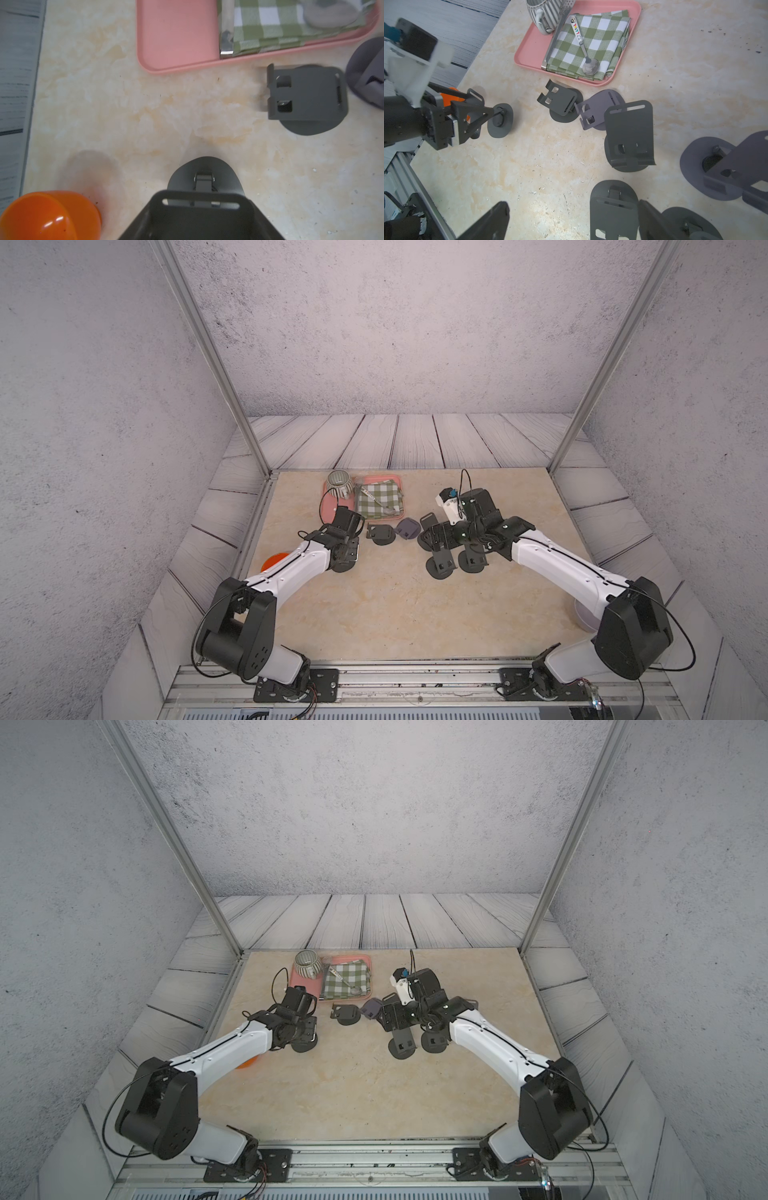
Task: Open the phone stand
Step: Place the phone stand at the center of the board.
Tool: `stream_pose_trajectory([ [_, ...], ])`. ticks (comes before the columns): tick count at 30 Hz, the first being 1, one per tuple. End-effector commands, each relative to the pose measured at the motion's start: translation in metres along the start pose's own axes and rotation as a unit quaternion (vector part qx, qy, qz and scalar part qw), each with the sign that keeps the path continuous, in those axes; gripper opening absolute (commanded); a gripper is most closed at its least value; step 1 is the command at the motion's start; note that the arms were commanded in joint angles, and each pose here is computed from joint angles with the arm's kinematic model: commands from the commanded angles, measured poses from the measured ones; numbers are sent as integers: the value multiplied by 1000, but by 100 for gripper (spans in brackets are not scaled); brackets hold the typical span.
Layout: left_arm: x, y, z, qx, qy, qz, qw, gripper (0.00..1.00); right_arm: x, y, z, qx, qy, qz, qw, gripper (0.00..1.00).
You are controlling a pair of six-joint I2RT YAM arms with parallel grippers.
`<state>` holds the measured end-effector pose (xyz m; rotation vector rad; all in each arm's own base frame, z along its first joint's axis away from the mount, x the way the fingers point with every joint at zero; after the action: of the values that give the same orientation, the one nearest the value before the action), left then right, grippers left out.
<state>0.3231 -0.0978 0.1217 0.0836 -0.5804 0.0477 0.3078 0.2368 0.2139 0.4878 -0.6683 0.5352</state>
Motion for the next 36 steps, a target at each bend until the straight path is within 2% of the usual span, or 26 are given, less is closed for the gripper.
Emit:
stream_pose_trajectory([
  [1, 0, 1, -7, -9, 22, 5, 1000, 43, -4, -2, 4, -13, 2, 8, 1000, 99],
  [8, -6, 1, -23, -13, 50, 7, 999, 44, -4, -4, 4, -19, 2, 10, 1000, 99],
  [12, -7, 1, -25, -12, 53, 6, 999, 51, -4, -4, 5, -22, 2, 12, 1000, 99],
  [16, -4, 2, -21, -9, 49, 10, 999, 83, -4, -4, 5, -22, 2, 12, 1000, 99],
  [19, 0, 3, -17, -8, 40, 16, 999, 99, -4, -5, 4, -22, 3, 12, 1000, 99],
  [27, 17, 4, 10, -26, -4, 29, 999, 98, -6, -8, 3, -29, 6, 12, 999, 99],
  [32, 36, -5, 32, -54, -37, 25, 998, 99, -7, -8, 2, -32, 9, 13, 999, 99],
  [36, 49, -19, 34, -72, -43, 15, 996, 100, -8, -10, 3, -38, 8, 13, 999, 99],
])
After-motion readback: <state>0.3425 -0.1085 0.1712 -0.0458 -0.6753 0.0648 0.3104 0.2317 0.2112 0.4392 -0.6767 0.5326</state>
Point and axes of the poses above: each gripper's point midway between its finger pads, its own z axis back along the fingers, its own y axis along the line the jaws close on, x = y × z, the point moved 4 cm from there along z, back along the fingers, and after that the axes turned 6 degrees about z, right-handed, at the moved point
